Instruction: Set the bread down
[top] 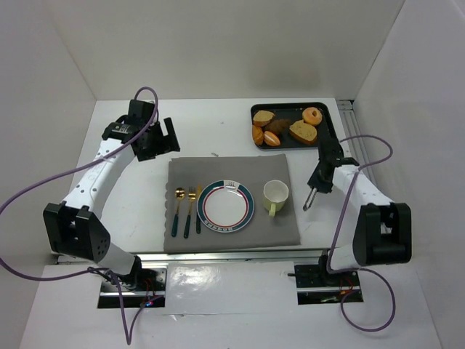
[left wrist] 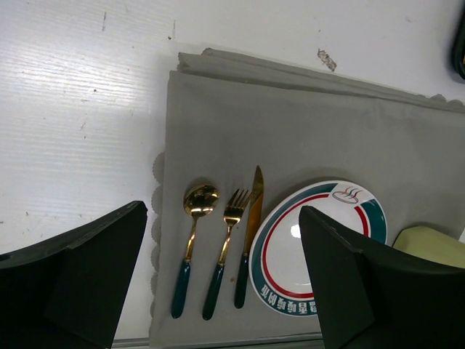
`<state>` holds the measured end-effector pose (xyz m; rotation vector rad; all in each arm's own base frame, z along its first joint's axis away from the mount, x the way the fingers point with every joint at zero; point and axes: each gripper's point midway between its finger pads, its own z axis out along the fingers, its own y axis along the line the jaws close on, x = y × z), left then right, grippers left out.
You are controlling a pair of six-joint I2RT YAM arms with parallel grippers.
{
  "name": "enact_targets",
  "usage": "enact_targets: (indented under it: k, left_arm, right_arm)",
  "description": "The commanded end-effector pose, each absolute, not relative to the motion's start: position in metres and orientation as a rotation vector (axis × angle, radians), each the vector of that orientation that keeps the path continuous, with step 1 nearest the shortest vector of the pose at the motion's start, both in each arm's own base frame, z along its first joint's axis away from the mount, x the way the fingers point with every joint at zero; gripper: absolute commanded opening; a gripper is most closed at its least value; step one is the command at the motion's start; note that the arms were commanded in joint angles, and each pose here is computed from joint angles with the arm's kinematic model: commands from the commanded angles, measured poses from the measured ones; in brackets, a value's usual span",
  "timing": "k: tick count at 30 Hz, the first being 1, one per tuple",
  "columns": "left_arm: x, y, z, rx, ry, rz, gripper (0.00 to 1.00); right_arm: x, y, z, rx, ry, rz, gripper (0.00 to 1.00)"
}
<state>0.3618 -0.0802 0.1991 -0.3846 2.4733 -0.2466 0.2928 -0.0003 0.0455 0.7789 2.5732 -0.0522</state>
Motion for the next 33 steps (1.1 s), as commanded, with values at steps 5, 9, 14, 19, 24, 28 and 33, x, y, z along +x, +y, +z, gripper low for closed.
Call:
enact_targets:
  k: [5, 9, 14, 19, 24, 28, 33]
  left_arm:
    - [0.375, -0.085, 0.213, -0.365, 2.443, -0.29, 0.99]
    - [0.372, -0.08, 0.211, -0.392, 2.454, -0.255, 0.99]
    - [0.37, -0.076, 0.217, -0.388, 2.432, -0.232, 0.99]
    - [0.369, -0.074, 0.215, -0.392, 2.439, -0.217, 0.99]
    - [0.367, -0.072, 0.212, -0.386, 2.447, -0.199, 0.99]
    - [0.367, -0.075, 0.209, -0.38, 2.461, -0.218, 0.99]
    - [0.368, -0.075, 0.205, -0.381, 2.47, -0.215, 0.99]
  right_arm:
    - [0.339, 0.016, 0.16, 0.579, 2.409, 0.059, 0.35]
    - [0.369, 0.049, 0.183, 0.404, 2.483, 0.215, 0.35]
    - [0.404, 0.09, 0.212, 0.283, 2.464, 0.491, 0.38]
    - [0.426, 0.099, 0.21, 0.335, 2.422, 0.614, 0.51]
    - [0.436, 0.099, 0.216, 0.377, 2.379, 0.685, 0.59]
    - [0.442, 0.094, 0.212, 0.414, 2.368, 0.678, 0.59]
    - [0.455, 0.082, 0.203, 0.515, 2.338, 0.656, 0.59]
